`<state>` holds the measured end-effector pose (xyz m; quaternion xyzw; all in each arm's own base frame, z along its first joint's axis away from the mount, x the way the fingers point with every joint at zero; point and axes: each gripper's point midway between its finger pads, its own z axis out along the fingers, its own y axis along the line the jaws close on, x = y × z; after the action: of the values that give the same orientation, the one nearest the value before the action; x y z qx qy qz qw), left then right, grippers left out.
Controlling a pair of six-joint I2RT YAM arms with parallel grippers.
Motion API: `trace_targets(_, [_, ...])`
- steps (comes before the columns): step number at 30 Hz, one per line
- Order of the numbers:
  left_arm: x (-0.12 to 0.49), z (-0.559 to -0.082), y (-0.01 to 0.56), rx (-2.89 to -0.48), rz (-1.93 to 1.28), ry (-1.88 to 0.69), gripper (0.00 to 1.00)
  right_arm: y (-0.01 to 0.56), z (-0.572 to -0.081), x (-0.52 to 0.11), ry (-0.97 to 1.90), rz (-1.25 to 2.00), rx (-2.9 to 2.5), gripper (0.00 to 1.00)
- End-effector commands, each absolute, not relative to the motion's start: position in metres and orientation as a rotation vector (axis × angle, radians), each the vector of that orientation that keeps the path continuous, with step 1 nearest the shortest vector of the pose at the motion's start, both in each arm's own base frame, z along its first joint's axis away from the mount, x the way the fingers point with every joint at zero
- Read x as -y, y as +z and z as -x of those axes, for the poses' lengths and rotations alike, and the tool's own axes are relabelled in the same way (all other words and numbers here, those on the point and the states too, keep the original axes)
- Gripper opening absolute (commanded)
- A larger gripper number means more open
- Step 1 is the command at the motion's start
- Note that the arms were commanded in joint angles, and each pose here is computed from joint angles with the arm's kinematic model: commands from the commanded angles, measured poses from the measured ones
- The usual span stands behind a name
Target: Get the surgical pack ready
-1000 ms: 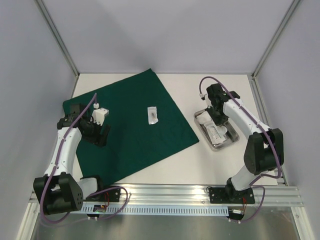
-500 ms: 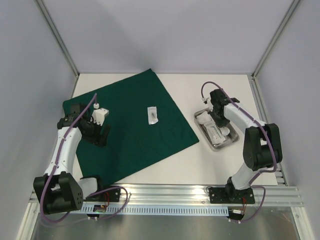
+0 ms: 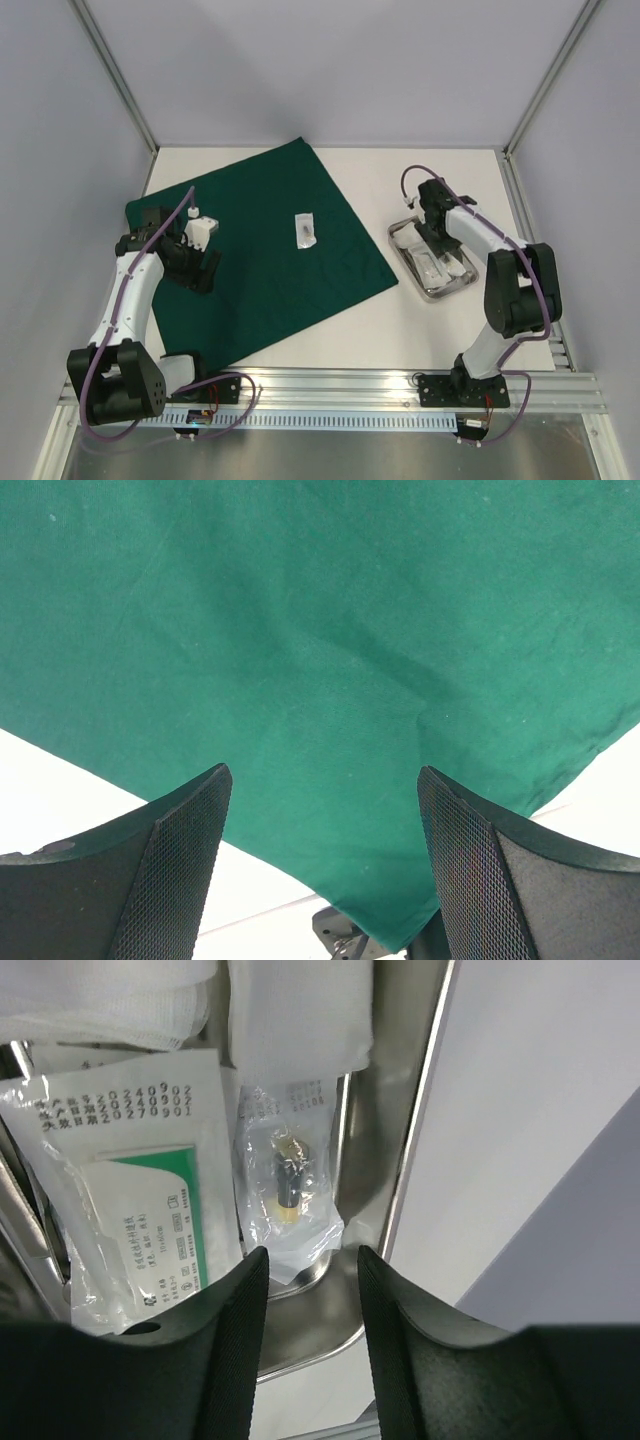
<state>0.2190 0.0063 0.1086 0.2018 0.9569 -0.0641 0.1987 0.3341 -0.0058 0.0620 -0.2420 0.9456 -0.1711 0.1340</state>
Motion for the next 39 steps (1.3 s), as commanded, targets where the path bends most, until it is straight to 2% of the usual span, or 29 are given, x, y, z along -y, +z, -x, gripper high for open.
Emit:
trace_targets(1, [-0.007, -0.227, 0.121, -2.645, -0.563, -0.166, 0.84, 0.114, -0.364, 0.011, -0.58, 0.57, -2.596, 0.45])
trace_targets(4, [-0.008, -0.227, 0.121, -2.646, -0.558, -0.158, 0.84, 0.148, -0.374, -0.007, -0.572, 0.462, -2.516, 0.46])
trace_targets(7, [-0.009, -0.228, 0.119, -2.653, -0.544, -0.159, 0.84, 0.172, -0.377, -0.063, -0.37, 0.441, -2.425, 0.47])
trace_targets(10, [-0.007, -0.227, 0.118, -2.661, -0.531, -0.173, 0.84, 0.176, -0.375, -0.149, 0.069, 0.423, -2.337, 0.52])
trace_targets(11, [-0.007, -0.227, 0.118, -2.659, -0.531, -0.175, 0.84, 0.184, -0.377, -0.197, 0.331, 0.396, -2.266, 0.54])
trace_targets(14, [-0.008, -0.226, 0.121, -2.658, -0.529, -0.158, 0.84, 0.185, -0.387, -0.255, 0.63, 0.315, -2.19, 0.56])
trace_targets(15, [-0.01, -0.223, 0.123, -2.659, -0.53, -0.14, 0.84, 0.15, -0.4, -0.284, 0.694, 0.276, -2.282, 0.55])
trace_targets(16, [-0.01, -0.223, 0.124, -2.653, -0.534, -0.136, 0.84, 0.164, -0.404, -0.29, 0.719, 0.284, -2.252, 0.55])
trace_targets(17, [-0.012, -0.222, 0.124, -2.653, -0.536, -0.12, 0.84, 0.138, -0.409, -0.301, 0.739, 0.267, -2.316, 0.54])
trace_targets(19, [-0.015, -0.221, 0.123, -2.653, -0.545, -0.096, 0.84, 0.137, -0.416, -0.323, 0.819, 0.277, -2.329, 0.54])
trace_targets(20, [-0.019, -0.22, 0.122, -2.659, -0.541, -0.067, 0.84, 0.116, -0.418, -0.332, 0.84, 0.264, -2.377, 0.53])
trace_targets(24, [-0.023, -0.219, 0.115, -2.68, -0.539, -0.043, 0.84, 0.09, -0.424, -0.356, 0.883, 0.265, -2.428, 0.53])
trace_targets(32, [-0.018, -0.224, 0.112, -2.686, -0.527, -0.086, 0.85, 0.042, -0.431, -0.365, 0.844, 0.237, -2.515, 0.49])
trace_targets(39, [-0.019, -0.224, 0.11, -2.692, -0.53, -0.082, 0.84, 0.023, -0.437, -0.369, 0.842, 0.207, -2.55, 0.46])
